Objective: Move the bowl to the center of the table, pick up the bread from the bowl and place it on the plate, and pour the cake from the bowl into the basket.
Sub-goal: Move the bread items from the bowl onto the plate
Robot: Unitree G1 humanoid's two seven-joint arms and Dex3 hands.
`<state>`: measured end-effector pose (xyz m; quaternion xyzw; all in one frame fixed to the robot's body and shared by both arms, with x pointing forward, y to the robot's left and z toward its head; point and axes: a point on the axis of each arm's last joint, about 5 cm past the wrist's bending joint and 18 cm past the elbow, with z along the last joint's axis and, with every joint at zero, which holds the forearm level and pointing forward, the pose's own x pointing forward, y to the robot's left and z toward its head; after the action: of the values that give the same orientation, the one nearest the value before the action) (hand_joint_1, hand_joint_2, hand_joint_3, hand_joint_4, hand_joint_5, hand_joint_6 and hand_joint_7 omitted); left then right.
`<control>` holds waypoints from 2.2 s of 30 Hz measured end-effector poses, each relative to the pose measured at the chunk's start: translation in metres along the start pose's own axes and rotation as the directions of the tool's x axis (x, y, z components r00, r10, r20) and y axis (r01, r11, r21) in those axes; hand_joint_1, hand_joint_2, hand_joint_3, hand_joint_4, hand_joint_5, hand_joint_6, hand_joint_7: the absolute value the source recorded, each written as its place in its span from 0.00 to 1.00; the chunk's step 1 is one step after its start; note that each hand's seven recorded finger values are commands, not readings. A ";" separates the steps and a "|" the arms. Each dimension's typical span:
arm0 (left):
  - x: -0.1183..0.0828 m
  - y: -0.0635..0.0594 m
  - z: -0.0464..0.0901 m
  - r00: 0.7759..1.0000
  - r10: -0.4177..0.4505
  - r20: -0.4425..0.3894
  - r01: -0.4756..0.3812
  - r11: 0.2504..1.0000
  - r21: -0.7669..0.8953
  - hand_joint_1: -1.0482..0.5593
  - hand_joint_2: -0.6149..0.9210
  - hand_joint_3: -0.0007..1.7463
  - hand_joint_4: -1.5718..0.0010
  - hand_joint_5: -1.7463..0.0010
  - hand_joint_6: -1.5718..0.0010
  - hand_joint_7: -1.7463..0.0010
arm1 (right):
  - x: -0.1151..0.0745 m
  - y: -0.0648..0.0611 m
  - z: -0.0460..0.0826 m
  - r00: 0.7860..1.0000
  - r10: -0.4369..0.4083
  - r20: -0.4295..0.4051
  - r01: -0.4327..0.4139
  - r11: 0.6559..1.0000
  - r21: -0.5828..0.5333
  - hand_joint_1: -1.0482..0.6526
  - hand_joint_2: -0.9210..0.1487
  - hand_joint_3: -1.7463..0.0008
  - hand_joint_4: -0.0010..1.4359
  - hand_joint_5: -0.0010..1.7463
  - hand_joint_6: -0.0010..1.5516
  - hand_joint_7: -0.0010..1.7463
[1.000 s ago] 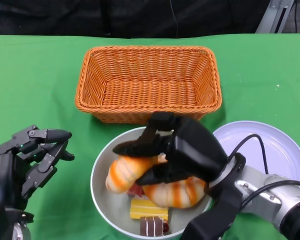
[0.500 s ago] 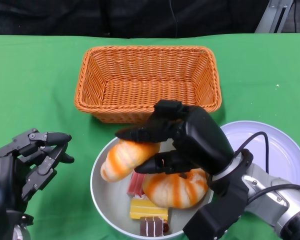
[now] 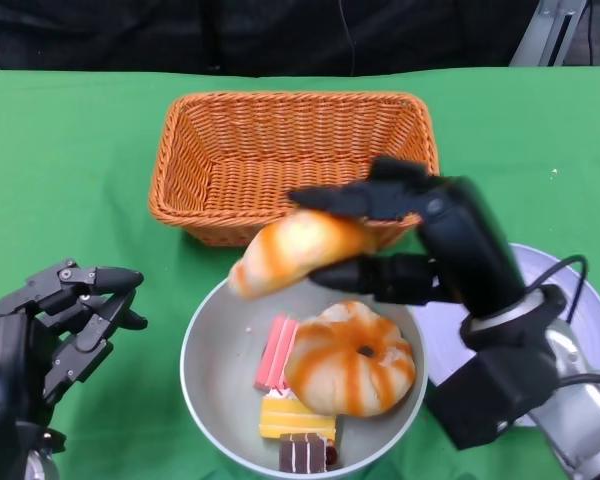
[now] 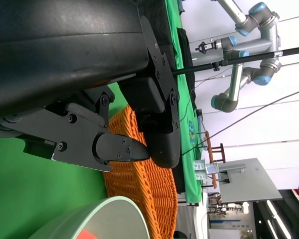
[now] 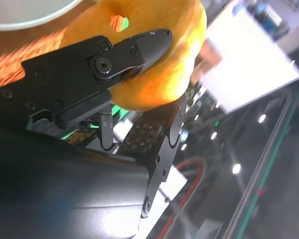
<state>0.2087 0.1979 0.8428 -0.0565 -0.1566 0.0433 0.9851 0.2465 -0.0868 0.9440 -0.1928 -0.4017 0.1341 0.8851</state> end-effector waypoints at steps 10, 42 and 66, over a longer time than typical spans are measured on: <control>0.001 0.003 0.000 1.000 0.011 0.001 -0.011 1.000 -0.002 0.54 1.00 0.14 0.44 0.31 0.33 0.61 | -0.006 -0.027 0.007 0.989 -0.099 -0.109 0.100 0.995 0.008 0.50 0.01 0.97 0.55 0.90 0.67 0.33; 0.001 0.005 -0.001 1.000 0.007 -0.004 -0.007 1.000 0.012 0.54 1.00 0.15 0.44 0.32 0.33 0.61 | -0.069 -0.092 0.003 0.781 -0.101 -0.617 0.197 0.976 0.091 0.56 0.00 0.89 0.49 0.87 0.45 0.63; 0.001 0.006 -0.002 1.000 -0.009 -0.007 0.009 1.000 0.009 0.54 1.00 0.15 0.44 0.32 0.32 0.62 | -0.083 -0.087 -0.037 0.381 0.027 -0.924 0.165 0.982 0.096 0.52 0.00 0.89 0.46 0.69 0.51 0.40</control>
<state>0.2095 0.2038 0.8398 -0.0514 -0.1533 0.0395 0.9860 0.2289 -0.2051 0.9059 -0.1405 0.1625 0.0015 0.9767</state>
